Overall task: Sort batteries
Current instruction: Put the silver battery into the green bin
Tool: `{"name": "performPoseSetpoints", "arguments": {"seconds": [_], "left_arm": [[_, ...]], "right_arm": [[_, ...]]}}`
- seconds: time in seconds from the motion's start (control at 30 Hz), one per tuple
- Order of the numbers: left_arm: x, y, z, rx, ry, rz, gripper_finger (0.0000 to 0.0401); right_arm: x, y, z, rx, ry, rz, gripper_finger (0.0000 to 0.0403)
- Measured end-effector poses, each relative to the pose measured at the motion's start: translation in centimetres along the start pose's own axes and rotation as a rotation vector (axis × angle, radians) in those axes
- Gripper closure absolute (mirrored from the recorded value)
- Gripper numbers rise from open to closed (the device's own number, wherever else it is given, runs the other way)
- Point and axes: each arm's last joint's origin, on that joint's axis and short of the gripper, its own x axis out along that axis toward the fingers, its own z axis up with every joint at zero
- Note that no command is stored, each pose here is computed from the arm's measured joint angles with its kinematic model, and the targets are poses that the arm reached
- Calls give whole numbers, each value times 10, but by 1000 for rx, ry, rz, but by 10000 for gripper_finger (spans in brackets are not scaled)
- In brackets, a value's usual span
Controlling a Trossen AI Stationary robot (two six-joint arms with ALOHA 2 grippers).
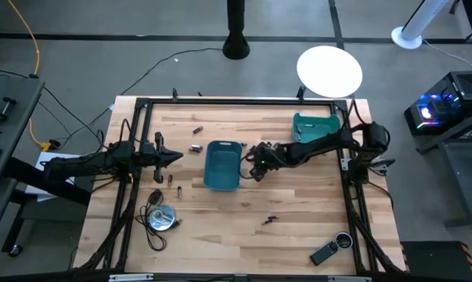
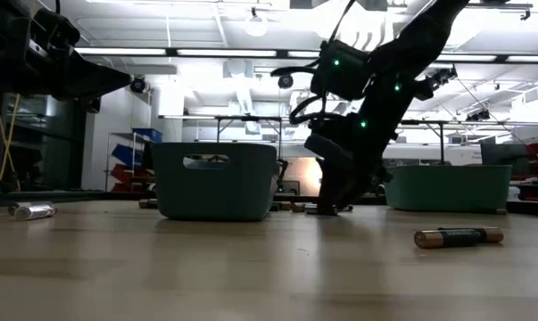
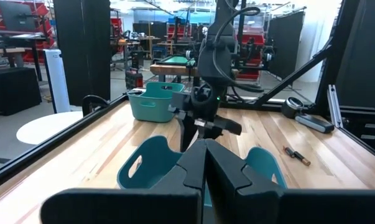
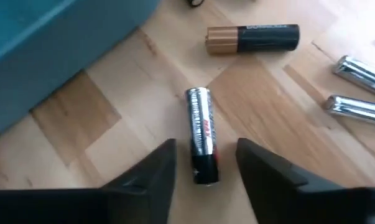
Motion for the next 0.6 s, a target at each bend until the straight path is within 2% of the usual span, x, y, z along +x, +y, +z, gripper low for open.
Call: {"name": "performPoseSetpoints", "arguments": {"seconds": [0.1,0.13,0.23,0.3,0.43,0.6], "left_arm": [[0,0,0,0,0,0,400],[0,0,0,0,0,-1,400],[0,0,0,0,0,-1,400],[0,0,0,0,0,-1,400],[0,0,0,0,0,0,400],[0,0,0,0,0,0,400]], "right_arm": [[-2,-1,-1,17,7,-25,350],[-6,-2,0,20,6,-21,371],[-23,-7,4,21,22,-26,373],[-48,-9,17,22,-30,-52,372],[-97,-31,28,60,-119,-194,382],[-141,-78,21,309,-110,-430,382]]}}
